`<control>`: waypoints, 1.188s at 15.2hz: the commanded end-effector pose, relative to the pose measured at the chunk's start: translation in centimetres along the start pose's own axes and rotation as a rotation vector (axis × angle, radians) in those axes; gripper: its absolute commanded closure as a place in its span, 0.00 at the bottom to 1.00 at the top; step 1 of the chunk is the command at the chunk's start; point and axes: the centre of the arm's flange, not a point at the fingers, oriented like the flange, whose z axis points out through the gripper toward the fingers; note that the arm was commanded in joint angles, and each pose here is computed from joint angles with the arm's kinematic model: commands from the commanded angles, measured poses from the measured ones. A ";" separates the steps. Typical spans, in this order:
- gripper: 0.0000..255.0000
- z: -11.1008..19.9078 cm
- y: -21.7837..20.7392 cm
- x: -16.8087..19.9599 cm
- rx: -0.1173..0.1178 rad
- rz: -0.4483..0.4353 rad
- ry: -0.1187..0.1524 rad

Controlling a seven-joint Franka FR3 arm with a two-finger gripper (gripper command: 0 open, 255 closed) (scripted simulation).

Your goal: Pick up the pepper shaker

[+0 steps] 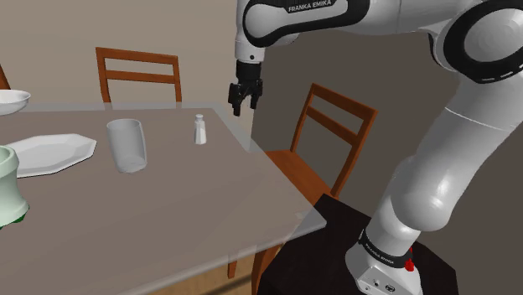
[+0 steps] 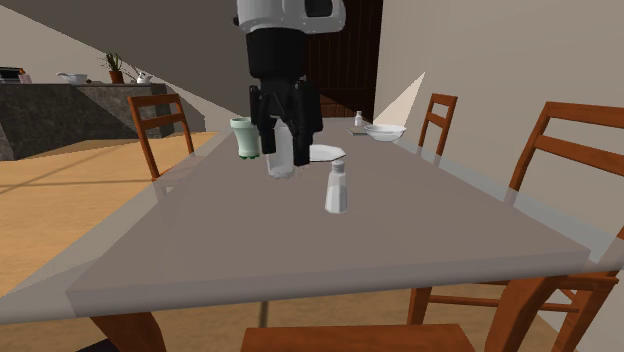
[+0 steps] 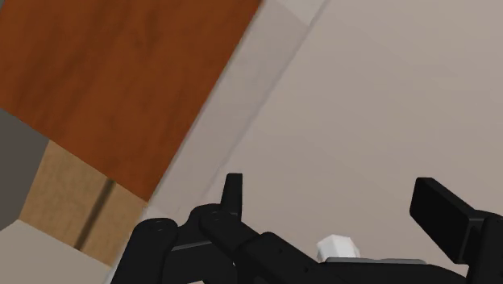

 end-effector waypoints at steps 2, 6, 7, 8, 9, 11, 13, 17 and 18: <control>0.00 1.1 -1.3 3.7 -0.011 -0.018 0.006; 0.00 2.2 -3.3 8.4 -0.026 -0.041 0.013; 0.00 2.5 -3.8 9.6 -0.030 -0.047 0.015; 0.00 2.7 -4.3 10.8 -0.033 -0.053 0.017; 0.00 3.0 -4.8 12.0 -0.037 -0.059 0.018; 0.00 3.6 -5.8 14.3 -0.044 -0.070 0.022; 0.00 4.0 -6.6 16.2 -0.050 -0.079 0.025; 0.00 6.1 -6.7 16.2 -0.050 -0.080 0.025; 0.00 6.6 -6.8 16.2 -0.050 -0.080 0.025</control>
